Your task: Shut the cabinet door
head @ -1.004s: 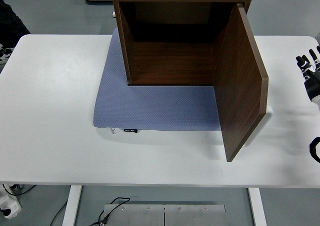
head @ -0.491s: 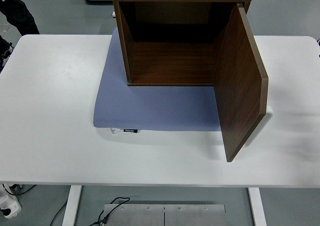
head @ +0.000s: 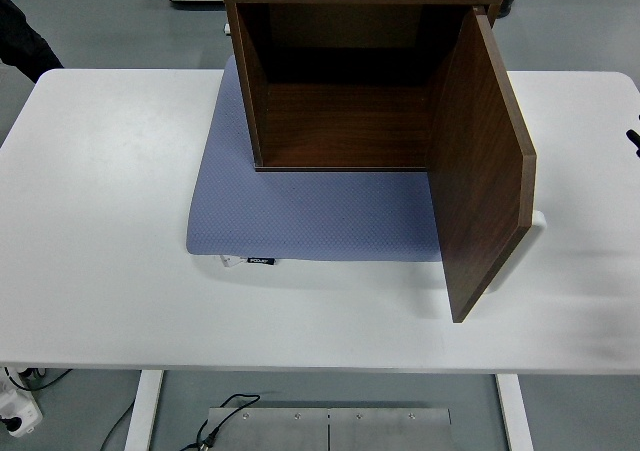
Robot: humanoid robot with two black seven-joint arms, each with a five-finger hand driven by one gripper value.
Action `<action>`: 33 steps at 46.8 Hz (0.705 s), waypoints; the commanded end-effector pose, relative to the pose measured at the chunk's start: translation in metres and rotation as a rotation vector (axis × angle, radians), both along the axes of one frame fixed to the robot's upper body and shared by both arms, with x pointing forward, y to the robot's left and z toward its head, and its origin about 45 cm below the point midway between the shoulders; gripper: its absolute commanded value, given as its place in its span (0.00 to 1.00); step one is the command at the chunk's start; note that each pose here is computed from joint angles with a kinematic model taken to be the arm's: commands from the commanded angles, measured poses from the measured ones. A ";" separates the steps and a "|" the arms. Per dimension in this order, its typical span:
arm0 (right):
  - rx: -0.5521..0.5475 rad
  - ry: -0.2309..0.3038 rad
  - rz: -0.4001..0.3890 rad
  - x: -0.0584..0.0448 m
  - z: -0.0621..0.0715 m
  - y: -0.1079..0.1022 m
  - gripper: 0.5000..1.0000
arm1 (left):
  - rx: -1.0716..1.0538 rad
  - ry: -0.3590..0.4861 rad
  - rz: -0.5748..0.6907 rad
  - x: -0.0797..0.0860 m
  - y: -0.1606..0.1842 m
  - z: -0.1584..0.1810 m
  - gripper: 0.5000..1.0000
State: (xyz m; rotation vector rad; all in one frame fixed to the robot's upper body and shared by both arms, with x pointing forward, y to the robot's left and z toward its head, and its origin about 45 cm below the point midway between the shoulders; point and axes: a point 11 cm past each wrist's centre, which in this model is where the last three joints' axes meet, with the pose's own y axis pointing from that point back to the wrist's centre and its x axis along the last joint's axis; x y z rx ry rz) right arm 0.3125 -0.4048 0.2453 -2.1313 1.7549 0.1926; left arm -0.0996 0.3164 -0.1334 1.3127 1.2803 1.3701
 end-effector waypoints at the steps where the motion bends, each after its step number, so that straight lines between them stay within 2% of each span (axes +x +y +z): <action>1: -0.001 -0.001 0.020 -0.006 0.001 0.005 1.00 | 0.001 0.000 -0.001 0.000 0.000 0.000 1.00; 15: 0.005 0.022 0.106 -0.028 -0.008 0.015 1.00 | -0.001 0.000 0.001 0.000 0.000 0.000 1.00; 33: 0.005 0.018 0.212 -0.043 -0.011 0.034 1.00 | 0.001 0.000 -0.001 0.000 0.000 0.000 1.00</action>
